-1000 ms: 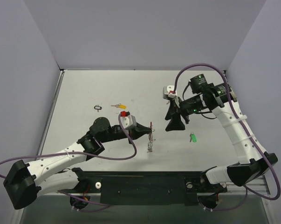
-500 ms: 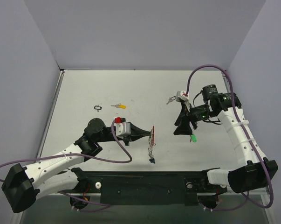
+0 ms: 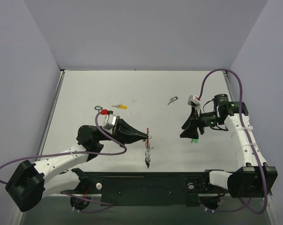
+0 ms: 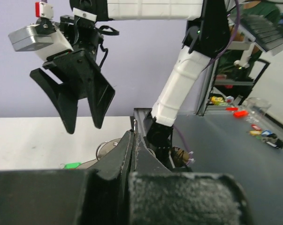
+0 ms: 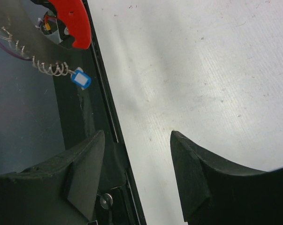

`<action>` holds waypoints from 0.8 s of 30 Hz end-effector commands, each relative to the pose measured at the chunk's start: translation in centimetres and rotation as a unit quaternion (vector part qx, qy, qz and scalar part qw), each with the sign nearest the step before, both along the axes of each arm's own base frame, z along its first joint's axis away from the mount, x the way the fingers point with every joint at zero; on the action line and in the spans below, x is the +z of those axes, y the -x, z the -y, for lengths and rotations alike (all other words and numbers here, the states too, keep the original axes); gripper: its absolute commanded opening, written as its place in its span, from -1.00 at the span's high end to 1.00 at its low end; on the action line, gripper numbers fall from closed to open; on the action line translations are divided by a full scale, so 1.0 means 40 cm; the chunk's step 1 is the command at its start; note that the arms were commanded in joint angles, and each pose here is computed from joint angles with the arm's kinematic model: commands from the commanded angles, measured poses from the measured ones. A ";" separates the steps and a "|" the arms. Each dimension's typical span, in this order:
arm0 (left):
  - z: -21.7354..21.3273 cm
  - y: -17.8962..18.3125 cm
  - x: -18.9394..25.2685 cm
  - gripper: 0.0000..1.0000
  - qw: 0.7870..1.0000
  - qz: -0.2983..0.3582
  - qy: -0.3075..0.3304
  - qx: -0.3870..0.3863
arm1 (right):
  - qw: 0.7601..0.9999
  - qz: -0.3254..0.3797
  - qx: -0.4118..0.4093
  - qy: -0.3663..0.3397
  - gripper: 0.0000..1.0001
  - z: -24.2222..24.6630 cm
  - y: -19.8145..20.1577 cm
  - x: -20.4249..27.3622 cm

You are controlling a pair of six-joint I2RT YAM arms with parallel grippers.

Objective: Put the keys on the keyring

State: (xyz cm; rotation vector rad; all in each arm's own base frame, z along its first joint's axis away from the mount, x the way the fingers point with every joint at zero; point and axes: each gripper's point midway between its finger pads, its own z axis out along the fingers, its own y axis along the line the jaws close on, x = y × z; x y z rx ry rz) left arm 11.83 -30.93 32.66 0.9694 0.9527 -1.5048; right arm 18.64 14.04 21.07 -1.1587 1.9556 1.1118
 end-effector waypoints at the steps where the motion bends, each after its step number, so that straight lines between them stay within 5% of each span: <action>1: -0.046 0.080 0.138 1.00 0.993 0.013 0.082 -0.083 | 0.999 0.013 0.011 -0.042 -0.07 -0.018 0.008 0.026; 15: -0.054 0.108 0.207 1.00 0.983 -0.018 0.096 -0.156 | 0.999 0.002 -0.010 -0.052 -0.07 -0.002 0.004 0.022; 24: -0.076 0.042 0.287 1.00 0.971 -0.123 0.141 -0.146 | 0.998 0.003 -0.012 -0.057 -0.07 -0.001 0.008 0.023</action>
